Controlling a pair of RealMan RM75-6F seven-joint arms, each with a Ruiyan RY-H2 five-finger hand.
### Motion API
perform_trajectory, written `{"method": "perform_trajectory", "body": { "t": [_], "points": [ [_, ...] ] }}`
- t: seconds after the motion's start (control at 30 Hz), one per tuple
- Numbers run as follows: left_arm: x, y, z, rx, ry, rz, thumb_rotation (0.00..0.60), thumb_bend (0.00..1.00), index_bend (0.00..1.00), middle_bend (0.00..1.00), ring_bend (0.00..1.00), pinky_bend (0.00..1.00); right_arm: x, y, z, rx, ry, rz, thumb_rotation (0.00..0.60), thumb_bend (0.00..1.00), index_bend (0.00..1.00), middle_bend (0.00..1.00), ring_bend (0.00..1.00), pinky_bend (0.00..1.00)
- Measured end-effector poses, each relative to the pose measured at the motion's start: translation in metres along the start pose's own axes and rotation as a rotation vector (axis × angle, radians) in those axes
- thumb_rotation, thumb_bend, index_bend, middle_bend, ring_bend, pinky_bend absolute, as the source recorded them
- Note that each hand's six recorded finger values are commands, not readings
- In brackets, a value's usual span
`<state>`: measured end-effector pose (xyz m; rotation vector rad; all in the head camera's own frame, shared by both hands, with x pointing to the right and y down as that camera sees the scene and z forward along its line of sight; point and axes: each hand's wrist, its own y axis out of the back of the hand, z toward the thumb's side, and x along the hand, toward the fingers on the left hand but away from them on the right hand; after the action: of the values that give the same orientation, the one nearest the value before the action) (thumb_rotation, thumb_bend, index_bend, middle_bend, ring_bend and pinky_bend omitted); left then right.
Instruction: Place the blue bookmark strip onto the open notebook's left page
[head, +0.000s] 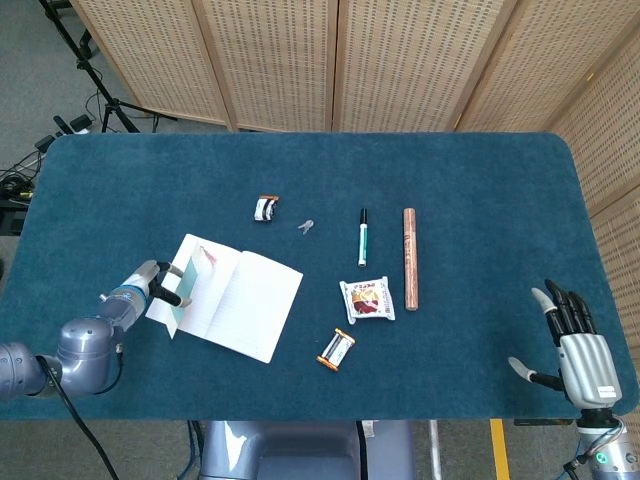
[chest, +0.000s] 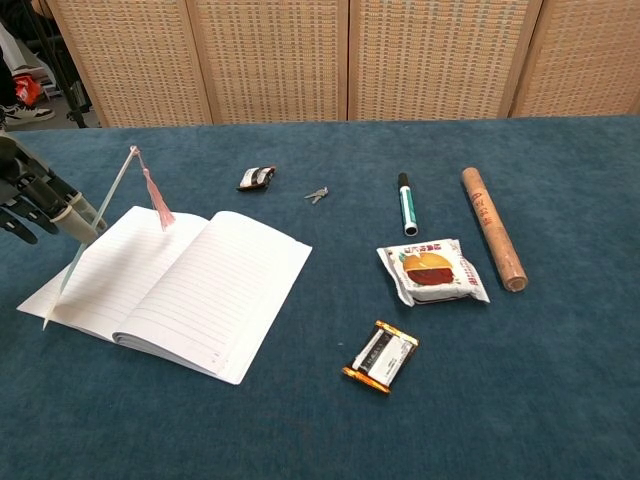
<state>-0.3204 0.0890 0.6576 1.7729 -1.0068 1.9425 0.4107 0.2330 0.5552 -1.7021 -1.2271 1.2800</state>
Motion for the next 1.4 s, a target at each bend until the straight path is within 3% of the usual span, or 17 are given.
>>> {"method": "perform_trajectory", "body": {
  "t": [0.47, 0.77, 1.03, 1.4],
  "points": [
    [0.004, -0.008, 0.008, -0.147, 0.022, -0.06, 0.6, 0.35, 0.38, 0.0, 0.0, 0.0, 0.0, 0.002, 0.0, -0.004, 0.003, -0.007, 0.6, 0.16, 0.0, 0.0, 0.0, 0.0],
    [0.006, -0.008, 0.008, -0.146, 0.03, -0.08, 0.6, 0.34, 0.38, 0.0, 0.0, 0.0, 0.001, 0.003, 0.0, -0.004, 0.006, -0.015, 0.6, 0.16, 0.0, 0.0, 0.0, 0.0],
    [0.007, -0.006, 0.013, -0.1, -0.023, -0.081, 0.6, 0.25, 0.24, 0.0, 0.0, 0.0, 0.001, 0.003, 0.002, -0.002, 0.011, -0.015, 0.6, 0.16, 0.0, 0.0, 0.0, 0.0],
    [0.007, -0.003, 0.012, -0.116, -0.041, -0.057, 0.6, 0.25, 0.22, 0.0, 0.0, 0.0, 0.002, 0.003, 0.003, -0.002, 0.018, -0.019, 0.6, 0.16, 0.0, 0.0, 0.0, 0.0]
  ]
}}
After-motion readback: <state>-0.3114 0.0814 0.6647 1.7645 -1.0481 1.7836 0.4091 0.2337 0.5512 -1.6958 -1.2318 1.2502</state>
